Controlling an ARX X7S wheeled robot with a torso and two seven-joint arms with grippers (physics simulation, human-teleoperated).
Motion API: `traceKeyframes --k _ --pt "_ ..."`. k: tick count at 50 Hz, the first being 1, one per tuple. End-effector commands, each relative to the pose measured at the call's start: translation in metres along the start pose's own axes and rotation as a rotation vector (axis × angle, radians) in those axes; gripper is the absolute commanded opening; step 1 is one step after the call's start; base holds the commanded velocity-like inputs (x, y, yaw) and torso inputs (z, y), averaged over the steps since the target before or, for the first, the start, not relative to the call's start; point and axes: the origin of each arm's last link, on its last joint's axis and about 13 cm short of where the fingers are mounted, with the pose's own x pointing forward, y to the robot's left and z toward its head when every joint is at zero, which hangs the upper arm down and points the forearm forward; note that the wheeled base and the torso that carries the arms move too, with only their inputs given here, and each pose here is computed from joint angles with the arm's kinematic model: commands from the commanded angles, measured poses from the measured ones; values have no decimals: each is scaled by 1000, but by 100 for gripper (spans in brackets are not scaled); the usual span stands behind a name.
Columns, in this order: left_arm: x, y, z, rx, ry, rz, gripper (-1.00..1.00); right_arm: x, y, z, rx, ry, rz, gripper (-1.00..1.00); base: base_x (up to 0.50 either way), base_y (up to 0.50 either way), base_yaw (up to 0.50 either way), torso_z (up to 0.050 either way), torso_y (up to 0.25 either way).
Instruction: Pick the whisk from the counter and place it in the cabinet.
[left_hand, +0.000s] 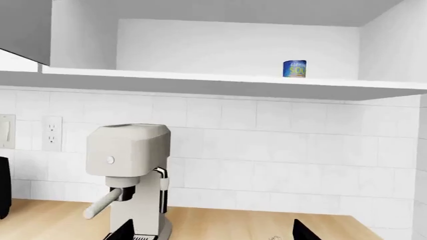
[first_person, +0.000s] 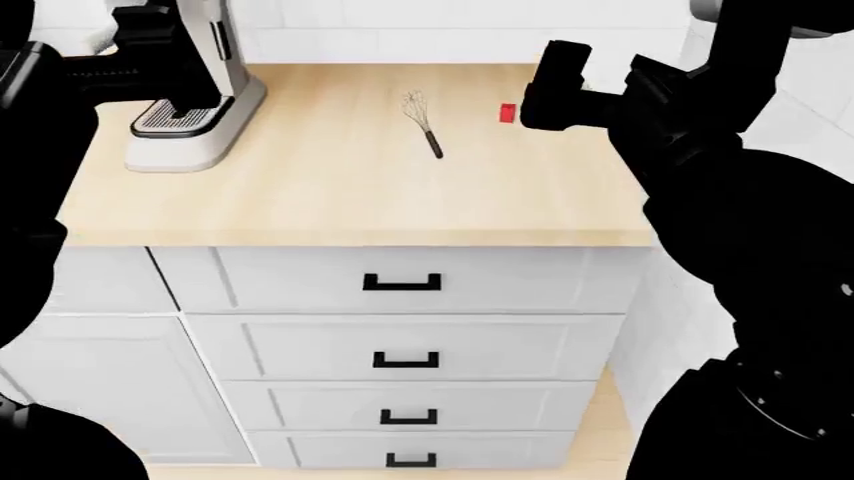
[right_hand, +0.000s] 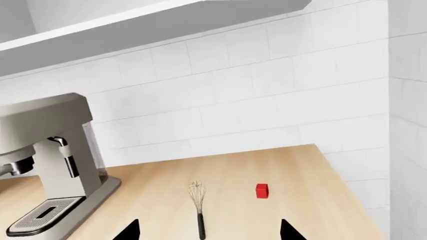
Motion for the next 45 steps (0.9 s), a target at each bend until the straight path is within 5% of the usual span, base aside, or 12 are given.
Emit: traceKeyframes --k 1,45 --pt "1 0 0 -2 1 -1 100 -1 0 0 2 2 -1 100 500 16 0 0 0" --pt "0 0 -1 -4 2 0 100 -2 1 0 1 3 1 100 500 37 0 0 1"
